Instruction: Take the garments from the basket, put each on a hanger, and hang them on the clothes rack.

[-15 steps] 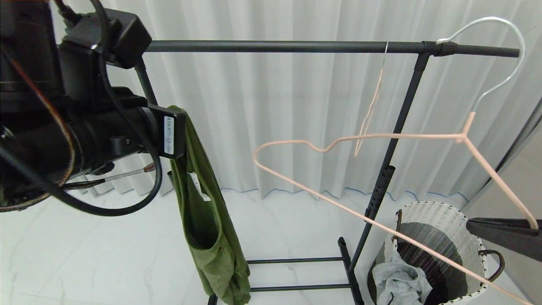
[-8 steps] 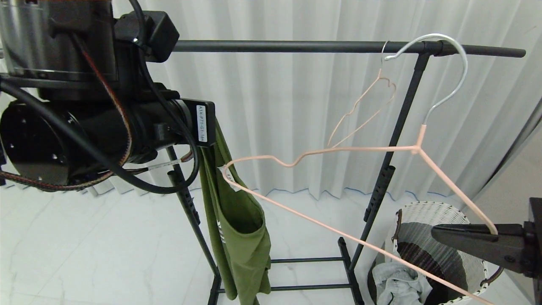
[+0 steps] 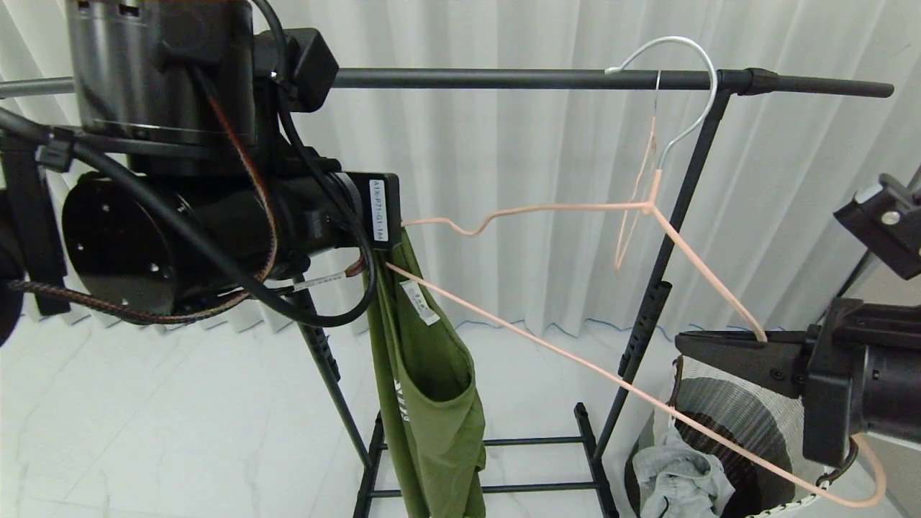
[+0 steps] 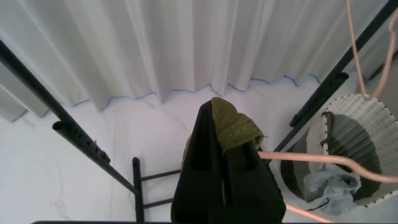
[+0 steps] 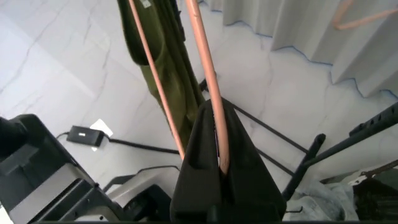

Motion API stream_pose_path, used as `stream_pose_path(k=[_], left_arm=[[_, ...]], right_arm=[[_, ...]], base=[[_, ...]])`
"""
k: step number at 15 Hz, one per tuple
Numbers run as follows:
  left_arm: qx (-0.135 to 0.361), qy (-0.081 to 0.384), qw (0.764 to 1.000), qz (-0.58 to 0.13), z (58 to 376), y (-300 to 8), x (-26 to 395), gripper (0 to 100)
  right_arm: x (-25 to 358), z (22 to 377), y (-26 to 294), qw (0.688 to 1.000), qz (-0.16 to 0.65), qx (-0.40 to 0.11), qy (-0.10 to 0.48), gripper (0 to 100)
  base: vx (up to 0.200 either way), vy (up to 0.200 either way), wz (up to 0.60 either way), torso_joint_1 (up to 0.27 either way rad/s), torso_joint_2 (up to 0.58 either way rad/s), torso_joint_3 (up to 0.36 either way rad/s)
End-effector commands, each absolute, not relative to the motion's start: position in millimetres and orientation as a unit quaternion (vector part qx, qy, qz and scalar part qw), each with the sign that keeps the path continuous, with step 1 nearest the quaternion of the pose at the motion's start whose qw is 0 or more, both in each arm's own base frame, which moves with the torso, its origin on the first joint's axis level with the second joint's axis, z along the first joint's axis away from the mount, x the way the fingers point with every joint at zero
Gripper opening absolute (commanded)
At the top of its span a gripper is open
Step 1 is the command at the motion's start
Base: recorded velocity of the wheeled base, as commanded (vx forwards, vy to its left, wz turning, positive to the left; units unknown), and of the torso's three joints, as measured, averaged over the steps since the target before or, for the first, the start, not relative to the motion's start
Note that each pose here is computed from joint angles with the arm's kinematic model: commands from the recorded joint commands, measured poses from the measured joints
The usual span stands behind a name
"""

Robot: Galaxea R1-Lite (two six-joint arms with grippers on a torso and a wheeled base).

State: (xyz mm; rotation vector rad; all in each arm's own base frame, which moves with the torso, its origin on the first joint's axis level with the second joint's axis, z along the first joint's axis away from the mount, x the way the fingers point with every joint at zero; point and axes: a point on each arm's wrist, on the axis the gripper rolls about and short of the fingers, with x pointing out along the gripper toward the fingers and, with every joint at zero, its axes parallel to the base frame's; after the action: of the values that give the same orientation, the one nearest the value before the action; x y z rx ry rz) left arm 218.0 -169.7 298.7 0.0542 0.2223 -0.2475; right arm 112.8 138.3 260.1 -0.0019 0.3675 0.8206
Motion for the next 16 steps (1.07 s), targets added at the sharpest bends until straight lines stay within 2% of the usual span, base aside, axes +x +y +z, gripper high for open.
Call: stream_pose_path(k=[1, 9, 10, 11, 12, 16], left_arm=[[0.028, 0.113, 0.987, -0.111, 297, -178, 229, 0], [0.019, 0.11, 0.99, -0.092, 298, -180, 236, 0], [0.024, 0.115, 0.991, -0.06, 292, -177, 241, 0], [0.02, 0.117, 0.991, -0.057, 291, -178, 241, 0], [0.018, 0.118, 0.991, -0.059, 290, -180, 241, 0], [0.018, 0.123, 0.99, -0.059, 287, -184, 245, 0]], right_arm=[[117, 261, 143, 0.9, 0.396, 0.003, 0.183, 0], [127, 250, 160, 0.91, 0.36, -0.007, 0.205, 0], [134, 245, 166, 0.922, 0.322, -0.002, 0.214, 0], [139, 245, 173, 0.929, 0.305, 0.023, 0.208, 0], [142, 246, 178, 0.93, 0.306, 0.042, 0.198, 0], [147, 247, 185, 0.931, 0.309, 0.052, 0.187, 0]], base=[[0.0, 0.0, 0.0, 0.0, 0.0, 0.0], [0.0, 0.0, 0.0, 0.0, 0.0, 0.0], [0.0, 0.0, 0.0, 0.0, 0.0, 0.0], [0.0, 0.0, 0.0, 0.0, 0.0, 0.0], [0.0, 0.0, 0.0, 0.0, 0.0, 0.0], [0.0, 0.0, 0.0, 0.0, 0.0, 0.0]])
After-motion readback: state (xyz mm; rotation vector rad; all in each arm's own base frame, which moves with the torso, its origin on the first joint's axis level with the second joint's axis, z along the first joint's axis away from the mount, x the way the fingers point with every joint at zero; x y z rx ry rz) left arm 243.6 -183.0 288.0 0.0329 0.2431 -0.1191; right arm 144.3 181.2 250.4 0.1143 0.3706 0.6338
